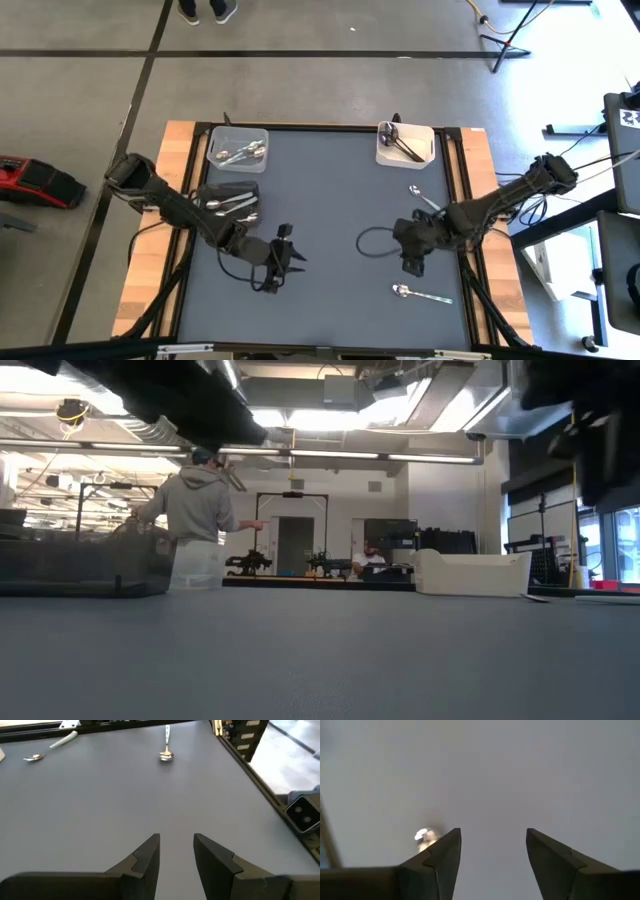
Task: Sort silverware by color (type)
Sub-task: Put the green spoon into the transparent bin
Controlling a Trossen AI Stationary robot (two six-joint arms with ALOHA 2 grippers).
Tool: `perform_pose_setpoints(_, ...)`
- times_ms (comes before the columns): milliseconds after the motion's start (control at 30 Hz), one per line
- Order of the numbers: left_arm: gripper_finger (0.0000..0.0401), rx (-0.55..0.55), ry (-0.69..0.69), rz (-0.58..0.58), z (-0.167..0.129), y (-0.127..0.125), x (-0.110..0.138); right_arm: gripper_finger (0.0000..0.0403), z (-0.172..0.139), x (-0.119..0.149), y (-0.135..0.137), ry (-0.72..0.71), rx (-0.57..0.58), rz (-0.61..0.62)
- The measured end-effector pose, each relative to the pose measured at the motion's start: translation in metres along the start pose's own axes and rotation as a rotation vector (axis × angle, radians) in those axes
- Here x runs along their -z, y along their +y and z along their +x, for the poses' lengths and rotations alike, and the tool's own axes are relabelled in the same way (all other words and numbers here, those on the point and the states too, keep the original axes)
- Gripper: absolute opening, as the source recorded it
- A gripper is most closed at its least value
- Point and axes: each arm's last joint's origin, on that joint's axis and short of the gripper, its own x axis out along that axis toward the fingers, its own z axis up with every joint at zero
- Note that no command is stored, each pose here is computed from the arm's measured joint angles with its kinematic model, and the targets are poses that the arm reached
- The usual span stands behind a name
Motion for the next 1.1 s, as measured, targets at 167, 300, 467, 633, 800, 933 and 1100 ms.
perform_pose_setpoints(167,0.0114,0.000,-0.022,-0.016,-0.004,-0.013,0.000,0.0199,0.000,0.024,0.026,0.023,-0.051,0.001)
perform_pose_setpoints(300,0.0114,0.019,-0.023,-0.034,-0.006,-0.020,0.002,0.0187,0.007,0.048,0.046,0.065,-0.037,0.007)
perform_pose_setpoints(467,0.0114,0.022,-0.030,-0.035,-0.008,-0.025,0.002,0.0173,0.021,0.080,0.068,0.120,0.001,-0.001)
perform_pose_setpoints(633,0.0114,0.010,-0.033,-0.049,-0.008,-0.025,0.002,0.0162,0.038,0.100,0.082,0.156,0.040,-0.004)
perform_pose_setpoints(800,0.0114,0.009,-0.032,-0.049,-0.008,-0.025,0.002,0.0152,0.055,0.107,0.087,0.176,0.084,-0.024)
perform_pose_setpoints(933,0.0114,0.009,-0.032,-0.049,-0.008,-0.025,0.002,0.0145,0.068,0.110,0.088,0.211,0.128,-0.035)
perform_pose_setpoints(1100,0.0114,0.010,-0.032,-0.048,-0.008,-0.025,0.002,0.0134,0.079,0.112,0.091,0.229,0.138,-0.040)
